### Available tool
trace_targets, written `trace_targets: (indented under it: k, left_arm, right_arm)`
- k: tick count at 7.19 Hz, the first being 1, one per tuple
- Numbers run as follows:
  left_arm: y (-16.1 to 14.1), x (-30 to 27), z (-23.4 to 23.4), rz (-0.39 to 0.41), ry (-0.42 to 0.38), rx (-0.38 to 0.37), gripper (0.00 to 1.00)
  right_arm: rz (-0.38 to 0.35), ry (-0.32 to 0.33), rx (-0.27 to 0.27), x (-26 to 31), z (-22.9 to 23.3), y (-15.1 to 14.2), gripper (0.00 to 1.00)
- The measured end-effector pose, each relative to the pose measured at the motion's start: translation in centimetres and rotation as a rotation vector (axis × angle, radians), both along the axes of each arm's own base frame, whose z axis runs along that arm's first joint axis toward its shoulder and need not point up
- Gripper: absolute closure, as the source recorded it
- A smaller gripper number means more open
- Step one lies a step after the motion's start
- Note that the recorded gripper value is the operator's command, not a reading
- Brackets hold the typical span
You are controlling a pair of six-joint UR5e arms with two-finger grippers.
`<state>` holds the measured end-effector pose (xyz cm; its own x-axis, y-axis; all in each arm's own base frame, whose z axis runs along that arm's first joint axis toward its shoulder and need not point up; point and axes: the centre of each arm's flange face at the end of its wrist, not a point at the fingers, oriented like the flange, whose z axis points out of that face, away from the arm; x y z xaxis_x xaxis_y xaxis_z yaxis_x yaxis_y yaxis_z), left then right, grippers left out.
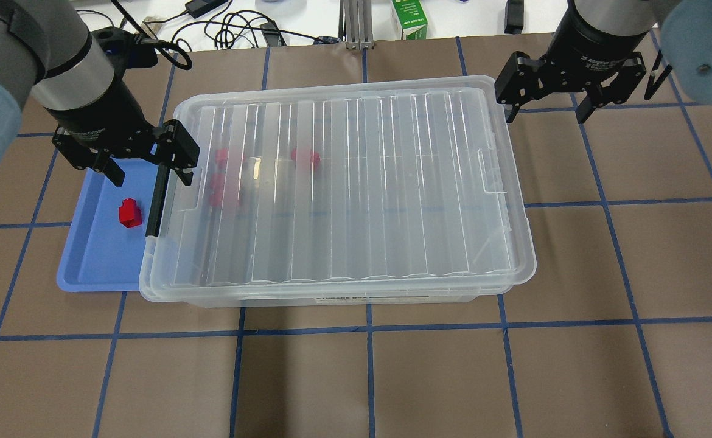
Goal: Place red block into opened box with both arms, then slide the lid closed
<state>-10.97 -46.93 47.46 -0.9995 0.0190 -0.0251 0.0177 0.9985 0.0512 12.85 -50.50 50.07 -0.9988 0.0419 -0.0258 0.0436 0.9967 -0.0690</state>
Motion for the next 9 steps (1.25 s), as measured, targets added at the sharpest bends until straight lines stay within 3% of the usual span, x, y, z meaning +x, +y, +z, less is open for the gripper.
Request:
trace_targets:
  k: [9]
  left_arm:
    - [-0.2,0.03,-0.28,0.001,0.003,0.003,0.0]
  right_arm:
    - [0.001,0.005,0.01,-0.01,-0.5,-0.23,0.0]
